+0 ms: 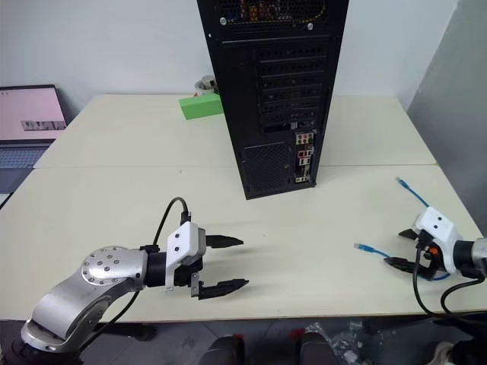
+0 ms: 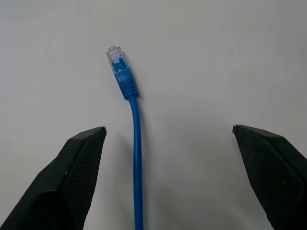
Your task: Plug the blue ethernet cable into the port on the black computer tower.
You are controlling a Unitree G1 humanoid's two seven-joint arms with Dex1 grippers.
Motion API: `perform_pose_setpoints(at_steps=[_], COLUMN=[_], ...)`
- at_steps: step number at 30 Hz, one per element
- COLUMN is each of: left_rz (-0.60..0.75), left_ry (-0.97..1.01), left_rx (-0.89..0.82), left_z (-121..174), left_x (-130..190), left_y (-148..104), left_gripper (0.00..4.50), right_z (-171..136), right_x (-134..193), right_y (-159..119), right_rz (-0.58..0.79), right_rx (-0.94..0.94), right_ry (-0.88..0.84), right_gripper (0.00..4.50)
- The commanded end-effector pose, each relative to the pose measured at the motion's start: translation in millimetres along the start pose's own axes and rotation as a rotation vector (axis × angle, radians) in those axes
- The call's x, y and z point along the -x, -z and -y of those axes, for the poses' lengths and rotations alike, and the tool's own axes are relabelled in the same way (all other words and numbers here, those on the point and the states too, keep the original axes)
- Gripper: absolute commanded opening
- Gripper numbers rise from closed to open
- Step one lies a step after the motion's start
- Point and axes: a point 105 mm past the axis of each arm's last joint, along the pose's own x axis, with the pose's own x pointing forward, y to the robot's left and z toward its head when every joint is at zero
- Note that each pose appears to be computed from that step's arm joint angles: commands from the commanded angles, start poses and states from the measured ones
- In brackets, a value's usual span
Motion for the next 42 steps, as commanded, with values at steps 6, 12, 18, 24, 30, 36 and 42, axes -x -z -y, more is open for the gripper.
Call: perform_pose_setpoints(at_steps=[6, 12, 18, 24, 30, 36, 42], left_rz=[0.021, 0.025, 0.024, 0.037, 0.071, 0.074, 0.087], left_ry=[-0.023, -0.046, -0.061, -0.075, -0.056, -0.052, -0.050], left_rx=[-0.031, -0.027, -0.034, -0.035, -0.028, -0.030, -0.030], left_z=[0, -2, -5, -7, -3, -3, -4], left_x=[3, 4, 4, 5, 4, 3, 3], left_y=[-6, -4, -4, -6, -9, -9, -10], left_gripper=[4.49, 4.49, 4.49, 4.49, 4.49, 4.49, 4.49], right_z=[-3, -2, -2, 0, -13, -12, -18], right_x=[-10, -14, -19, -25, -33, -36, -34], right_y=[11, 16, 12, 5, 7, 25, 31], right_rz=[-0.050, -0.078, -0.071, -0.031, 0.011, 0.002, 0.037], right_rx=[-0.011, -0.015, -0.003, 0.035, -0.009, -0.102, -0.111], right_ry=[-0.025, -0.031, -0.035, -0.024, -0.072, -0.065, -0.079], right_gripper=[4.31, 4.31, 4.31, 4.31, 4.31, 4.31, 4.31])
